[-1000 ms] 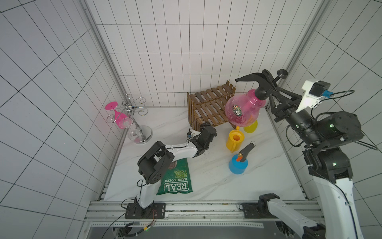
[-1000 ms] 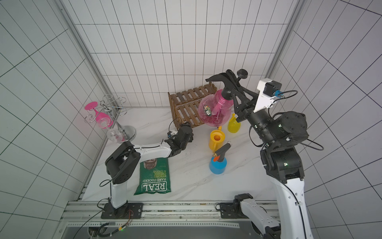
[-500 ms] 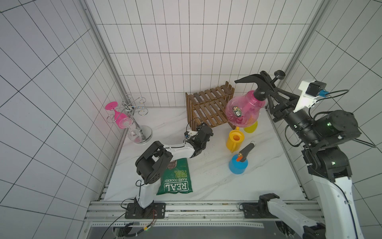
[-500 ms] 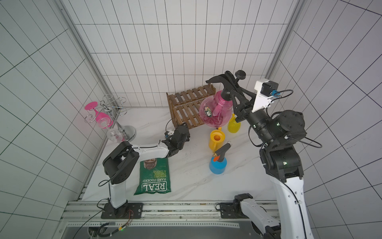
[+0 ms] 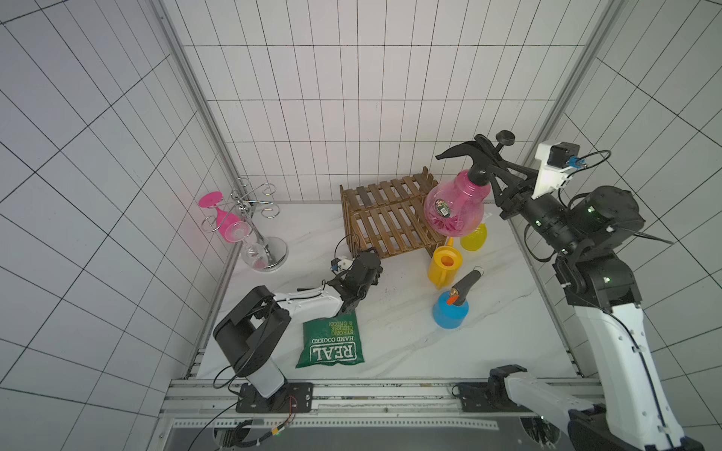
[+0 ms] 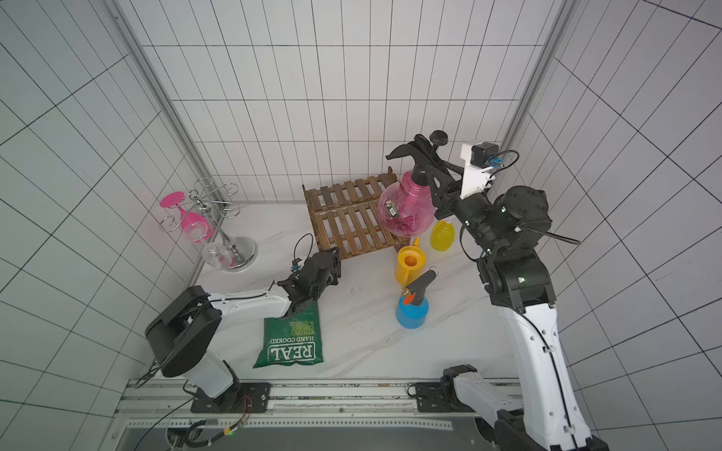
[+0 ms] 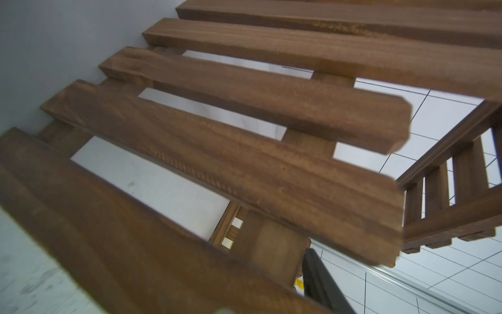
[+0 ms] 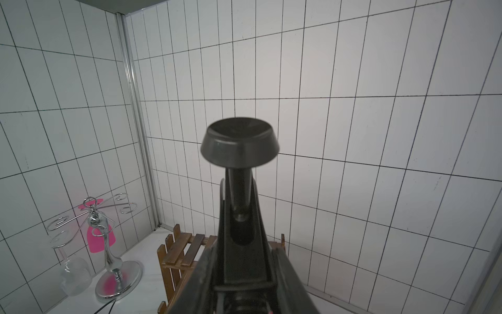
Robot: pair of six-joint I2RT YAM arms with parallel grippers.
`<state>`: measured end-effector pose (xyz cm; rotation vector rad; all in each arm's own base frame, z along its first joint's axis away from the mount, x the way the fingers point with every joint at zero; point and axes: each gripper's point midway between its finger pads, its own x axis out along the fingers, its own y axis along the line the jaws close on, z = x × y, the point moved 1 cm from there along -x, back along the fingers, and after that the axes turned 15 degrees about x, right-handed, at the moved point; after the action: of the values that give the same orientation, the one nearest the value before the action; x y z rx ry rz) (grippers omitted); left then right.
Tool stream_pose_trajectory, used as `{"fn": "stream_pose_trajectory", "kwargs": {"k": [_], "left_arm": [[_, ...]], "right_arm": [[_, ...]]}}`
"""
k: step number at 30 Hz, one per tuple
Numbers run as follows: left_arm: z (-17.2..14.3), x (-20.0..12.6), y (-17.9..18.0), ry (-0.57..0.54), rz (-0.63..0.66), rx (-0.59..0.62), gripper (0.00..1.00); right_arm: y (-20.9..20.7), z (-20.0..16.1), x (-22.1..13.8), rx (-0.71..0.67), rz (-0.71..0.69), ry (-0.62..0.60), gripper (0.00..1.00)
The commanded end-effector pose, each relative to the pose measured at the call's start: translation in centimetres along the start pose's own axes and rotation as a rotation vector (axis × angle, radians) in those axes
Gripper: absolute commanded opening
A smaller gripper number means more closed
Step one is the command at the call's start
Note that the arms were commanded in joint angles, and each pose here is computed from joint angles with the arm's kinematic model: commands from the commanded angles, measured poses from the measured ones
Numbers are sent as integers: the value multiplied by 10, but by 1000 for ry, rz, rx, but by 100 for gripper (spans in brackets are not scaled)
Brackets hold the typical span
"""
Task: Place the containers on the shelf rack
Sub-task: Move the shelf to the center of the board.
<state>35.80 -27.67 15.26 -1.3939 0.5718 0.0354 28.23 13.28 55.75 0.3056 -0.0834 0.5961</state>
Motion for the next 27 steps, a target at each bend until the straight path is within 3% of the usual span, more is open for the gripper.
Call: {"fn": "stream_pose_trajectory", "kwargs": {"k": [1, 9, 13, 16, 24, 27], "left_arm": [[-16, -17, 18, 82, 54, 65, 39], [-22, -28, 24, 107, 59, 78, 47], [-19, -33, 13, 111, 29, 82, 69], [-14, -40, -1, 117, -9, 99, 79], [-4, -80, -40, 164, -96, 264, 83], [12, -106, -50, 133, -140, 347, 83]], "right_arm": [[19, 32, 2, -60, 67, -88, 0], [17, 30, 54, -55, 83, -59, 0], [13, 31, 83, -74, 44, -50, 0], [7, 28, 101, -79, 14, -40, 0], [3, 25, 134, -83, 3, -39, 0], [3, 24, 144, -76, 7, -43, 0]]}}
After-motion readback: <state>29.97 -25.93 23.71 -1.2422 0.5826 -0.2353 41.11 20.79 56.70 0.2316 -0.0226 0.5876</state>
